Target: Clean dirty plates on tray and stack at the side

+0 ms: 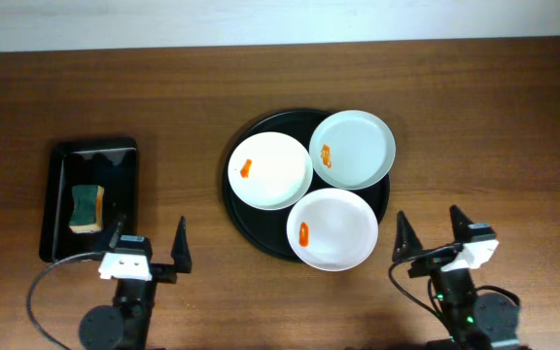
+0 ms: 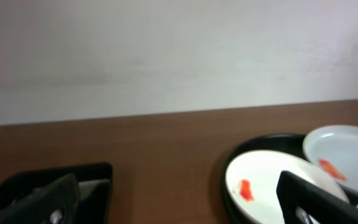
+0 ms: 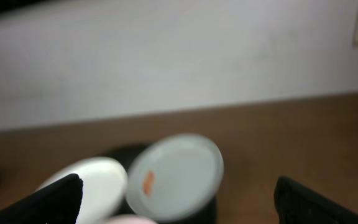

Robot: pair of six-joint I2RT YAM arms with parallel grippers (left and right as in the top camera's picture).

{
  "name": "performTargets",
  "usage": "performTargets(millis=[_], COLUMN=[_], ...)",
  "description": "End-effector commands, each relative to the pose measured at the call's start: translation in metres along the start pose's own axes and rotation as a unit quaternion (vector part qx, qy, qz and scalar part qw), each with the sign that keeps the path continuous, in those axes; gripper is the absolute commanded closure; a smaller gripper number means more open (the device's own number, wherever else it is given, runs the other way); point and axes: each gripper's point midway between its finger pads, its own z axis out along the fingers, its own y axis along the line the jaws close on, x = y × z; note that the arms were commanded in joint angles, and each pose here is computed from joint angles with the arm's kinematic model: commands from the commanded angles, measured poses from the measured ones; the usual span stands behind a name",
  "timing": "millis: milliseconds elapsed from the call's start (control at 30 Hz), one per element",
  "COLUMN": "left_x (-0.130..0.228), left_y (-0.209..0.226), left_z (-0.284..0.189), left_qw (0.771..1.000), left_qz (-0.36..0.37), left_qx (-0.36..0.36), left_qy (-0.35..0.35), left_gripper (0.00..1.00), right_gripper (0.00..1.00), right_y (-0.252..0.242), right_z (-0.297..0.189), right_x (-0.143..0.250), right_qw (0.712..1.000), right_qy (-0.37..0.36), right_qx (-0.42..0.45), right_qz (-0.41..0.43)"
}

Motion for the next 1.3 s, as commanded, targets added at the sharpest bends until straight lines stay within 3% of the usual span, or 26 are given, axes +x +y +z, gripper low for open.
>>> performTargets(millis=[0,200,333,400,500,533,600,667,733,767,800,867,900,967,1000,1033,1067,1167,1267], left_x=[-0.046,-0.064,-0.082,-0.079,-0.051,-0.029,0.006,0.013,0.006,0.004,0.015,0.014,0.017,0.033,0.057,0.077,0.104,0.138,0.153], left_y=[-0.005,-0.005,-0.005,-0.022,0.034,0.061,0.088,0.08,0.091,0.113,0.138,0.127,0.141,0.173,0.176,0.181,0.185,0.196,0.205], left_z=[0.006,0.053,0.076,0.07,0.068,0.07,0.075,0.086,0.093,0.09,0.079,0.083,0.077,0.067,0.071,0.072,0.08,0.084,0.093], left_qw=[0.999,0.974,0.969,0.961,0.948,0.929,0.901,0.895,0.908,0.912,0.898,0.902,0.9,0.873,0.862,0.848,0.837,0.818,0.82], left_qz=[-0.004,-0.04,-0.049,-0.064,-0.109,-0.146,-0.187,-0.227,-0.212,-0.196,-0.181,-0.196,-0.161,-0.129,-0.112,-0.105,-0.103,-0.082,0.005], left_qx=[0.022,0.047,0.059,0.106,-0.05,-0.096,-0.122,-0.072,-0.071,-0.107,-0.173,-0.136,-0.17,-0.255,-0.242,-0.244,-0.237,-0.238,-0.197], left_qy=[0.043,0.217,0.235,0.246,0.295,0.326,0.373,0.376,0.354,0.345,0.362,0.361,0.368,0.395,0.431,0.459,0.482,0.516,0.537], left_gripper=[0.01,0.01,0.01,0.01,0.01,0.01,0.01,0.01,0.0,0.01,0.01,0.01,0.06,0.05,0.09,0.24,0.26,0.2,0.24], right_gripper=[0.01,0.01,0.01,0.01,0.01,0.03,0.05,0.05,0.04,0.04,0.04,0.04,0.04,0.04,0.04,0.04,0.04,0.04,0.04], right_y=[0.018,0.03,0.039,0.05,0.047,0.043,0.032,0.029,0.029,0.029,0.029,0.029,0.029,0.029,0.029,0.029,0.029,0.029,0.029], right_z=[-0.005,0.022,0.056,0.068,0.079,0.081,0.084,0.082,0.082,0.082,0.082,0.082,0.082,0.082,0.082,0.082,0.082,0.082,0.082], right_x=[-0.036,-0.061,-0.075,-0.058,-0.022,-0.015,-0.007,-0.002,-0.002,-0.002,-0.002,-0.002,-0.002,-0.002,-0.002,-0.002,-0.002,-0.002,-0.002], right_qw=[0.998,0.968,0.942,0.926,0.897,0.892,0.889,0.884,0.884,0.883,0.883,0.884,0.883,0.884,0.884,0.884,0.884,0.884,0.884], right_qy=[0.049,0.247,0.331,0.368,0.431,0.442,0.452,0.462,0.462,0.463,0.463,0.463,0.463,0.463,0.462,0.462,0.462,0.462,0.462], right_qx=[-0.021,-0.002,-0.006,-0.04,-0.044,-0.035,-0.008,0.0,0.0,0.0,0.0,0.0,0.0,0.0,0.0,0.0,0.0,0.001,0.001], right_qz=[0.017,0.044,0.061,0.079,0.084,0.085,0.076,0.073,0.073,0.073,0.073,0.073,0.073,0.073,0.073,0.073,0.074,0.075,0.075])
